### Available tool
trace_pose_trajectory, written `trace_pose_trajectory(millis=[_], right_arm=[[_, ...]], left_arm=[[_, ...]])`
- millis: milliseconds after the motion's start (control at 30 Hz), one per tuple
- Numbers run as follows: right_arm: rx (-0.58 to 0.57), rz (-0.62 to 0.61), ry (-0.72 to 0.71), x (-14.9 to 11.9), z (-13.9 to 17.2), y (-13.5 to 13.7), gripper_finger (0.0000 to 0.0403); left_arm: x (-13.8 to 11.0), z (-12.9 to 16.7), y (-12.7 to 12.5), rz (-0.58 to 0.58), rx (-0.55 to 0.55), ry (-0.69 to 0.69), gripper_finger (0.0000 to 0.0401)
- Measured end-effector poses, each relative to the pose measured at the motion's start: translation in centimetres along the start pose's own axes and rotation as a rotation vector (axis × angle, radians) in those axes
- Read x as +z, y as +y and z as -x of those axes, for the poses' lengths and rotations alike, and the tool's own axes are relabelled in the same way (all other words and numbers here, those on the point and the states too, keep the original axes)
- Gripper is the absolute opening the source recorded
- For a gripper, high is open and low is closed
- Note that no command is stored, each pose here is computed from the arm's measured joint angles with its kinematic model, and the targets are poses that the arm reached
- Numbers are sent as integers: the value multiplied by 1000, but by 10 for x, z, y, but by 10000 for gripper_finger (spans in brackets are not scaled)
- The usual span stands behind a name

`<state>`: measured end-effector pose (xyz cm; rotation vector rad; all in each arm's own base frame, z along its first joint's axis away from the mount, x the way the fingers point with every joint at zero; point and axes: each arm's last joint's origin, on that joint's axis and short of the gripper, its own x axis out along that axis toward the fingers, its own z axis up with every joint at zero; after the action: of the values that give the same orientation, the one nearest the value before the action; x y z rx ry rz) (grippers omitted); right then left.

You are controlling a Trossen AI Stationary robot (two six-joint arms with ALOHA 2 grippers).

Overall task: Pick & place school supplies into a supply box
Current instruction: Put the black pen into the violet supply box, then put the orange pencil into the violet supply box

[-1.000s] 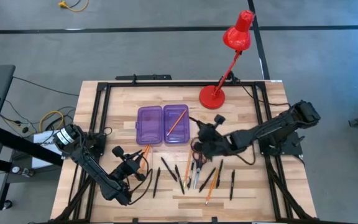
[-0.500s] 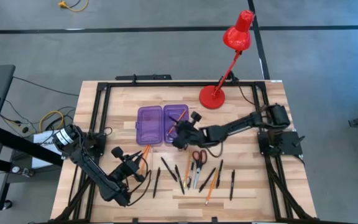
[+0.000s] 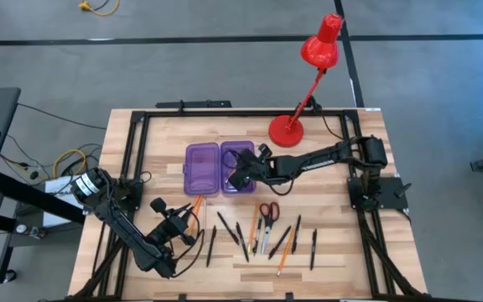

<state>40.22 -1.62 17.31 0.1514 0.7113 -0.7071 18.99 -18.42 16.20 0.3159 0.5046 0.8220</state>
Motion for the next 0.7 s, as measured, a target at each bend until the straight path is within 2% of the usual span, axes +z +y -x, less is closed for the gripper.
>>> trace_pose_trajectory(millis=[167,533,700], right_arm=[[10,-2,5,-1,1,2,17],[47,-25,29,-2,1,3,124],[54,59,17,-6,8,12,159]], left_arm=[[0,0,0,0,0,0,44],[0,0,0,9,0,-1,44],[0,0,0,10,0,0,44]])
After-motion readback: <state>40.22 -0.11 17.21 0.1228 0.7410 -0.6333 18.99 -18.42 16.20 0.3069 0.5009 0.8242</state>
